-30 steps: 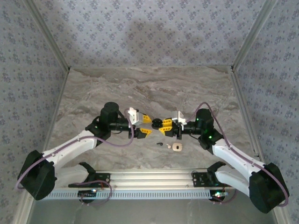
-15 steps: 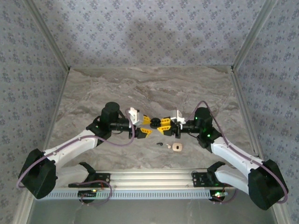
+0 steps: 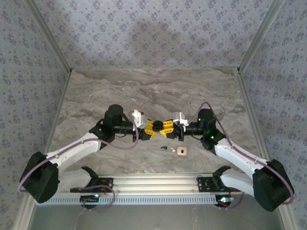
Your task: Insert wireless bluetooth earbuds into charging case
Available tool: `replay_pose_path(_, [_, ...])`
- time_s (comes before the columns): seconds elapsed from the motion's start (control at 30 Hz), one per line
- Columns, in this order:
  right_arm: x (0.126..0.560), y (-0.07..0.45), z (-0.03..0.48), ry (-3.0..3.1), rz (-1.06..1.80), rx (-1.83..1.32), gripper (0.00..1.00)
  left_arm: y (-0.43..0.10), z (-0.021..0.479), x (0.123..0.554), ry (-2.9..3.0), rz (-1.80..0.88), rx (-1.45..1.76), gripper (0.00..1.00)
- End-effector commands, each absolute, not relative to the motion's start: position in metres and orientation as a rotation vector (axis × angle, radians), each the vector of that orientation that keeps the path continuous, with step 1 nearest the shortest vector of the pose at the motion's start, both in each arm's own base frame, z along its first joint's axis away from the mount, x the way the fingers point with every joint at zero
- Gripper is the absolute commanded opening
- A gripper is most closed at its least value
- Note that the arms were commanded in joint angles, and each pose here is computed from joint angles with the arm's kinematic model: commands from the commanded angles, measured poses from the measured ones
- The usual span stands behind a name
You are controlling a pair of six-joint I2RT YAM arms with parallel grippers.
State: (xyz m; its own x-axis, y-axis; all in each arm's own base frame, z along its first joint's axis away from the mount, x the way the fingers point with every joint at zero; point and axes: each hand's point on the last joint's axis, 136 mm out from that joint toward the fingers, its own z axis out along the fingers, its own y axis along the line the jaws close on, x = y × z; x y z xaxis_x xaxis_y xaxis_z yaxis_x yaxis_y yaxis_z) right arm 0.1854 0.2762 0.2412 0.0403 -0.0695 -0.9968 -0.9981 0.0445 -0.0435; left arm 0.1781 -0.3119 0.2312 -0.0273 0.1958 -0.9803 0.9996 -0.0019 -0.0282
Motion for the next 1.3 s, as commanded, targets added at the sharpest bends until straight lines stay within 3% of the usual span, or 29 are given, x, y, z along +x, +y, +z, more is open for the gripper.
replay_pose_path(0.0, [0.183, 0.28, 0.257, 1.173, 1.109, -1.271, 0.22, -0.316, 0.252, 0.178, 1.3, -1.15, 1.351, 0.3])
replay_pose_path(0.47, [0.185, 0.28, 0.253, 1.201, 1.098, -1.261, 0.23, -0.311, 0.252, 0.177, 1.308, -1.113, 1.347, 0.2])
replay_pose_path(0.7, [0.192, 0.273, 0.24, 1.272, 1.05, -1.219, 0.32, -0.306, 0.242, 0.186, 1.364, -1.095, 1.328, 0.18])
replay_pose_path(0.87, [0.199, 0.267, 0.229, 1.338, 1.04, -1.178, 0.44, -0.306, 0.239, 0.189, 1.382, -1.093, 1.326, 0.17])
replay_pose_path(1.27, [0.202, 0.243, 0.227, 1.432, 0.966, -1.064, 0.53, -0.306, 0.227, 0.195, 1.432, -1.093, 1.319, 0.17])
